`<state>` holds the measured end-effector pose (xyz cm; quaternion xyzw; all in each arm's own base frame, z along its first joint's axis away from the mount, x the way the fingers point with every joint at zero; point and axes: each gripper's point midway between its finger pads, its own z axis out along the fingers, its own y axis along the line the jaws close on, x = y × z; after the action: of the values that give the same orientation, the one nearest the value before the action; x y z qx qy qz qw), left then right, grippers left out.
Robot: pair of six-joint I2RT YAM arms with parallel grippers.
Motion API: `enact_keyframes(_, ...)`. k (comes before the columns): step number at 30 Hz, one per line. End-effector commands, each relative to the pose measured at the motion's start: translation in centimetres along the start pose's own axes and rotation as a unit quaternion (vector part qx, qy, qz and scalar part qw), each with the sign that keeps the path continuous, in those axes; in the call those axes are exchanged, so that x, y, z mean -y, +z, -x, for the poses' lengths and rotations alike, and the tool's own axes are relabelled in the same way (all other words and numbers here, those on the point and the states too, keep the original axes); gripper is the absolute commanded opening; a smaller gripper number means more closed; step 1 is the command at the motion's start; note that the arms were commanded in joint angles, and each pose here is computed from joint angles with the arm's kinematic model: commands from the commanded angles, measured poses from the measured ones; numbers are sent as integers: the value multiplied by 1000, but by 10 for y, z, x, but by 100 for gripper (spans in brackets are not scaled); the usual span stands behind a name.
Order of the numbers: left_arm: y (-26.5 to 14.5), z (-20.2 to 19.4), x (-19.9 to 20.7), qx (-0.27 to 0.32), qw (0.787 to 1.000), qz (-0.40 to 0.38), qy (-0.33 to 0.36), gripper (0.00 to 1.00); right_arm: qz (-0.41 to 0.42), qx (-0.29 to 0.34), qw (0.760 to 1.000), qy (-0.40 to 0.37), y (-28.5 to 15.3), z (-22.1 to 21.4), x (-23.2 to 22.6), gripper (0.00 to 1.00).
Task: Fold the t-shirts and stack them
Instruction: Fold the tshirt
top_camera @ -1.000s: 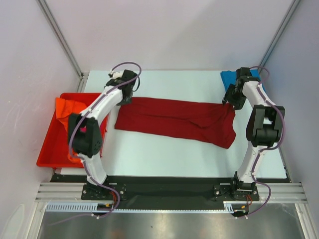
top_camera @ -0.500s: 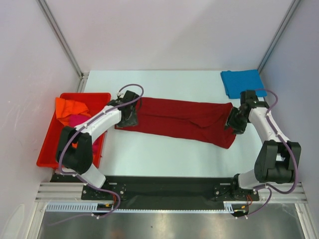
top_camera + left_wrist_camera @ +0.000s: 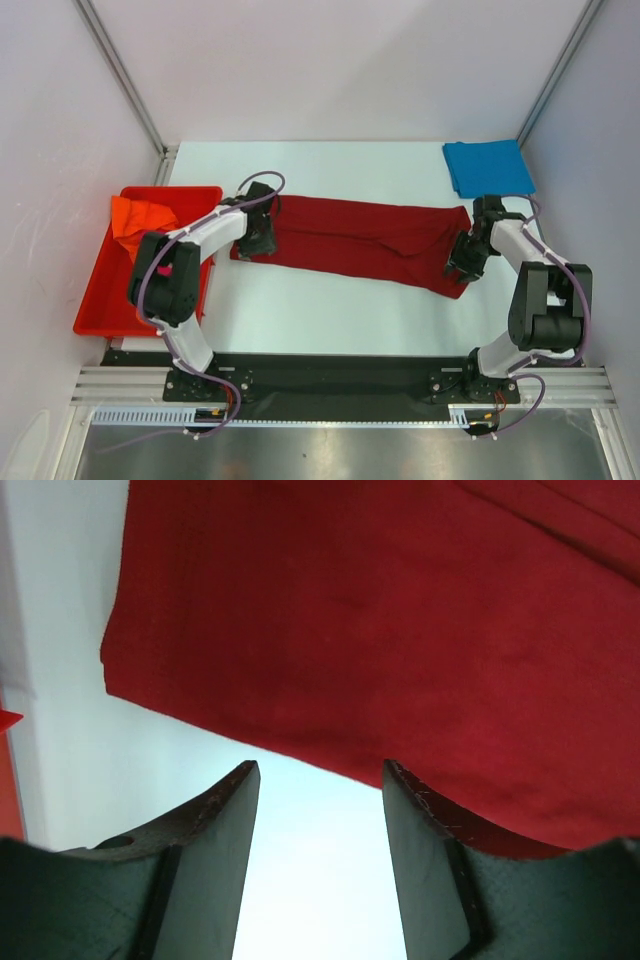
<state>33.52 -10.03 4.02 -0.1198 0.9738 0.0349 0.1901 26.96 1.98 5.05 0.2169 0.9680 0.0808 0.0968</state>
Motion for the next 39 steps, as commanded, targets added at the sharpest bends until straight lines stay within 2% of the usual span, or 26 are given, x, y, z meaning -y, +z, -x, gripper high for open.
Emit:
enact_keyframes(1, 7, 11, 1, -6, 1000, -1, -30, 57, 10, 21, 1000, -7, 1, 19, -8, 41)
enact_keyframes(4, 14, 8, -3, -15, 999, 13, -29, 56, 5, 18, 1000, -4, 5, 20, -8, 38)
enact_keyframes(6, 16, 7, -6, -16, 999, 23, -28, 56, 4, 20, 1000, -4, 7, 22, -8, 32)
enact_keyframes(9, 20, 6, -10, -22, 999, 35, -27, 57, 4, 34, 999, -3, 5, 31, -10, 17)
enact_keyframes(10, 22, 5, -11, -24, 999, 39, -27, 57, -1, 39, 999, 0, 3, 34, -10, 7)
enact_keyframes(12, 24, 4, -14, -27, 998, 50, -25, 57, -6, 63, 998, 3, -6, 46, -11, 0)
enact_keyframes(18, 29, 3, -16, -30, 998, 60, -19, 57, -28, 91, 995, 12, -14, 62, -7, 0)
enact_keyframes(22, 30, 4, -17, -29, 997, 65, -16, 57, -40, 69, 997, 13, 4, 61, -3, 0)
enact_keyframes(25, 30, 6, -18, -28, 997, 68, -13, 57, -77, 77, 994, 10, 15, 69, 11, 0)
enact_keyframes(27, 28, 7, -18, -26, 997, 66, -11, 57, -87, 73, 993, 5, 21, 71, 14, 3)
enact_keyframes(30, 27, 9, -18, -23, 998, 65, -8, 57, -94, 68, 993, 7, 22, 74, 15, 14)
enact_keyframes(33, 22, 13, -17, -17, 998, 61, -7, 57, -88, 73, 993, 14, 3, 72, 11, 26)
enact_keyframes(34, 21, 14, -17, -14, 998, 60, -7, 57, -90, 70, 993, 21, -4, 67, 12, 37)
enact_keyframes(37, 16, 18, -16, -5, 999, 53, -8, 57, -85, 82, 992, 33, -28, 62, 13, 51)
enact_keyframes(39, 15, 18, -14, -5, 999, 47, -7, 57, -85, 80, 992, 43, -34, 59, 18, 52)
